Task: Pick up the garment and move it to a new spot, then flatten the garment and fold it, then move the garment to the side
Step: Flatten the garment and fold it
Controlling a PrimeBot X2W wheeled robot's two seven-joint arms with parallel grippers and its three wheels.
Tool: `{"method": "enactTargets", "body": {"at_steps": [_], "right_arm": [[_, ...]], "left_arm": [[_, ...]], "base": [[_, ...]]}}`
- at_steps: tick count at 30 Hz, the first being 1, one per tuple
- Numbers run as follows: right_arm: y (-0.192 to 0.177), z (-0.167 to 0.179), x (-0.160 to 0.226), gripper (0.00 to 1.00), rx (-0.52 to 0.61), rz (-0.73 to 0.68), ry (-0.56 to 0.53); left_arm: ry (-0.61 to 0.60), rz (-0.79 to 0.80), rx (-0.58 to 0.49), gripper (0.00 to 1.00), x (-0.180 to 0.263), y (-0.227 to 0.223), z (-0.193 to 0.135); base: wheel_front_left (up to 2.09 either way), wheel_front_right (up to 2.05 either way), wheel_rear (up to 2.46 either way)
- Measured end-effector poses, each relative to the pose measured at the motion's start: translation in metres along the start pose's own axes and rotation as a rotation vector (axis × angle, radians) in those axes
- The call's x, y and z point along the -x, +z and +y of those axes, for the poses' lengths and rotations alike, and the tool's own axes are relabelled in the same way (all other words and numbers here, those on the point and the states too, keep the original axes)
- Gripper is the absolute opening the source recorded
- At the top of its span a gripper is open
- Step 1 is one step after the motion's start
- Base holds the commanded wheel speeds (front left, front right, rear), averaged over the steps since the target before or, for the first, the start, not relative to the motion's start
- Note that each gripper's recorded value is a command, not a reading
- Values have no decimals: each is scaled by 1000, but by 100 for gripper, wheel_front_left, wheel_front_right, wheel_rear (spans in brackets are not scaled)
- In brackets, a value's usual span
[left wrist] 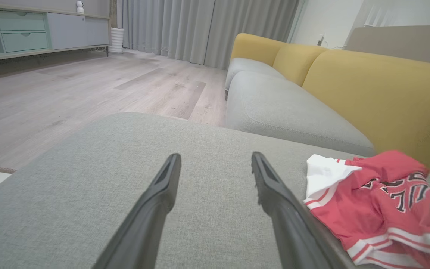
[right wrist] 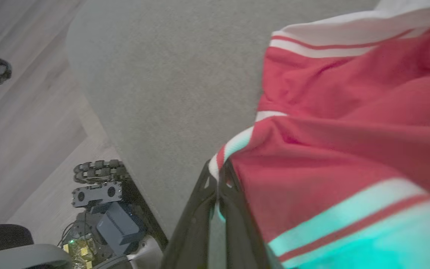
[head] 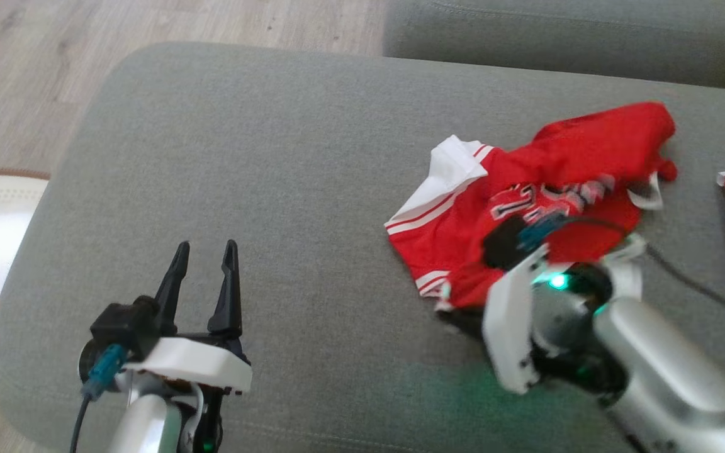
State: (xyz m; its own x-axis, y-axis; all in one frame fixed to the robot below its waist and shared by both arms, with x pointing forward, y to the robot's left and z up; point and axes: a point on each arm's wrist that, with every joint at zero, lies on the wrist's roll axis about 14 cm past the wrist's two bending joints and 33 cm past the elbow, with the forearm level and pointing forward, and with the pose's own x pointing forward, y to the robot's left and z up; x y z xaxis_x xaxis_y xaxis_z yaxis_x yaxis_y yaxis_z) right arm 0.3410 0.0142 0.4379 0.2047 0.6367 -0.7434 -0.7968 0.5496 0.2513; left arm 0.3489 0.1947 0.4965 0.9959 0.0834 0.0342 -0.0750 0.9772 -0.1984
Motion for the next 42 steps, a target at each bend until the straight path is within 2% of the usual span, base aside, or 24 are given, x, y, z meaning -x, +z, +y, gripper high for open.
{"method": "enactTargets", "body": {"at_steps": [3, 5, 6, 7, 8, 13, 17, 21, 25, 27, 28, 32, 35, 42], "right_arm": [[0, 38, -20, 0, -8, -5, 108], [1, 51, -29, 0, -25, -22, 143], [1, 55, -32, 20, -37, -35, 153], [-1, 58, -36, 55, -47, -37, 160], [-3, 59, -39, 100, -58, -41, 161], [8, 57, -34, 100, -101, -130, 154], [35, 37, -7, 100, -126, -296, 105], [65, -2, 38, 100, -141, -512, -10], [84, -52, 94, 100, -165, -756, -191], [77, -76, 117, 100, -191, -852, -297], [77, -76, 117, 100, -191, -852, -297], [33, -115, 138, 100, -252, -909, -513], [7, -126, 140, 100, -275, -918, -615], [-20, -144, 152, 100, -265, -941, -788]], "left_arm": [[15, 7, -7, 100, 2, -2, 5], [20, 11, -8, 100, 2, -3, 7], [21, 12, -8, 100, 3, -3, 7], [21, 13, -8, 100, 3, -4, 7], [21, 13, -8, 100, 2, -4, 7], [4, 11, -16, 100, 1, -3, 2], [-21, -1, -16, 100, -2, 0, -4], [-42, -10, -25, 100, -5, 3, -9], [-83, -20, -25, 100, -11, 5, -21], [-93, -19, -23, 100, -13, 4, -25], [-93, -19, -23, 100, -13, 4, -25], [-102, -8, -21, 100, -18, 0, -27], [-115, 0, -26, 100, -21, -3, -30], [-129, 12, -25, 100, -24, -7, -35]], "base": [[0, 0, 0], [0, 0, 0], [0, 0, 0], [0, 0, 0], [0, 0, 0], [0, 0, 0], [0, 0, 0], [0, 0, 0], [0, 0, 0], [0, 0, 0], [0, 0, 0], [0, 0, 0], [0, 0, 0], [0, 0, 0]]}}
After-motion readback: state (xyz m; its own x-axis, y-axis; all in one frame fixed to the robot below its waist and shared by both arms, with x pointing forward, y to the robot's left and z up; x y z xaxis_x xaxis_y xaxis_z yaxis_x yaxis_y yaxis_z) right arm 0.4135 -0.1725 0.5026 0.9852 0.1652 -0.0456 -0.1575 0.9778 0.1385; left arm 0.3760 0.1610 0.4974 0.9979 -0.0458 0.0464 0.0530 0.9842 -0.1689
